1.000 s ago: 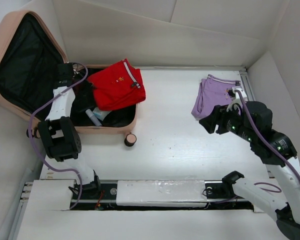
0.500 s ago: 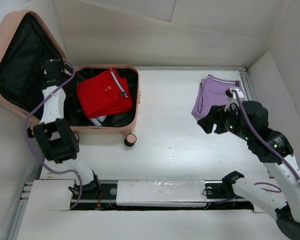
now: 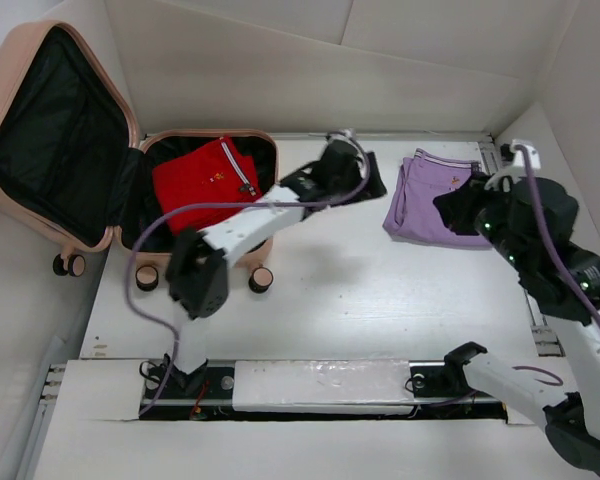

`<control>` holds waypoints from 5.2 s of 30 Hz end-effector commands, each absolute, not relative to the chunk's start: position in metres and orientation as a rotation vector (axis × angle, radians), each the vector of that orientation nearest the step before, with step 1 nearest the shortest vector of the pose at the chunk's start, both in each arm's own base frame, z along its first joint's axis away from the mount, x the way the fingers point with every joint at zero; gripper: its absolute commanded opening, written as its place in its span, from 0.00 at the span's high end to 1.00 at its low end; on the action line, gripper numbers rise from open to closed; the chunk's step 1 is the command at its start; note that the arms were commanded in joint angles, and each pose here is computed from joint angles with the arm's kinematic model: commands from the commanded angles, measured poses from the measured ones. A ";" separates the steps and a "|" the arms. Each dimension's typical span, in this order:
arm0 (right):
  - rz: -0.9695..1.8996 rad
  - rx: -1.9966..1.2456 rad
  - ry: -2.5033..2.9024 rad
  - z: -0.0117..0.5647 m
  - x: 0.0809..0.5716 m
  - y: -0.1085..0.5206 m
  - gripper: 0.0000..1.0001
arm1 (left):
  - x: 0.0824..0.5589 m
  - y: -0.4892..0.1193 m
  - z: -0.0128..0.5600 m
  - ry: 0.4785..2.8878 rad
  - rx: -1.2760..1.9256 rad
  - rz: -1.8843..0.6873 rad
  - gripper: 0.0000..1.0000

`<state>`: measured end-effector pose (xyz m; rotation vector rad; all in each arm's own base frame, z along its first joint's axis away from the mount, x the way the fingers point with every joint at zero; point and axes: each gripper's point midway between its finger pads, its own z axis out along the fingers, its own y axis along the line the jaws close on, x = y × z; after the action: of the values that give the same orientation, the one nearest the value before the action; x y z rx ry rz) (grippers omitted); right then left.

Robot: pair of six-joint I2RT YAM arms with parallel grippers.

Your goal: Pack the luggage

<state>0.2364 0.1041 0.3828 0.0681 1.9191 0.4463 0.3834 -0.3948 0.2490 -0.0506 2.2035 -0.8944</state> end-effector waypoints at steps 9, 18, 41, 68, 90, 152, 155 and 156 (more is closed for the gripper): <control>0.461 0.136 1.880 0.397 0.200 0.082 0.45 | 0.396 -0.520 0.118 2.436 -0.004 -1.004 0.20; 0.508 0.127 1.939 0.375 0.193 0.090 0.45 | 0.377 -0.545 0.062 2.556 0.021 -1.168 0.42; 0.629 0.037 1.966 0.360 0.211 0.124 0.44 | 0.496 -0.348 0.137 2.423 -0.225 -0.757 0.49; 0.607 -0.047 2.020 0.334 0.196 0.121 0.44 | 0.412 -0.422 0.023 2.480 -0.689 -0.664 0.37; 0.591 -0.060 1.949 0.355 0.209 0.122 0.44 | 0.481 -0.366 0.251 2.160 -0.283 -0.866 1.00; 0.920 -0.683 2.021 0.285 0.131 0.198 0.45 | 0.377 -0.054 0.161 2.191 -1.137 -0.503 0.34; 0.909 -0.676 2.022 0.285 0.133 0.197 0.45 | 0.385 -0.048 0.165 2.170 -1.156 -0.443 0.34; 0.898 -0.671 2.033 0.283 0.133 0.195 0.45 | 0.388 -0.047 0.164 2.153 -1.185 -0.441 0.35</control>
<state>0.1301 0.1981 0.2795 -0.6679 2.0526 0.9341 0.3653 -0.0503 0.1329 -1.1739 2.2794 -0.4043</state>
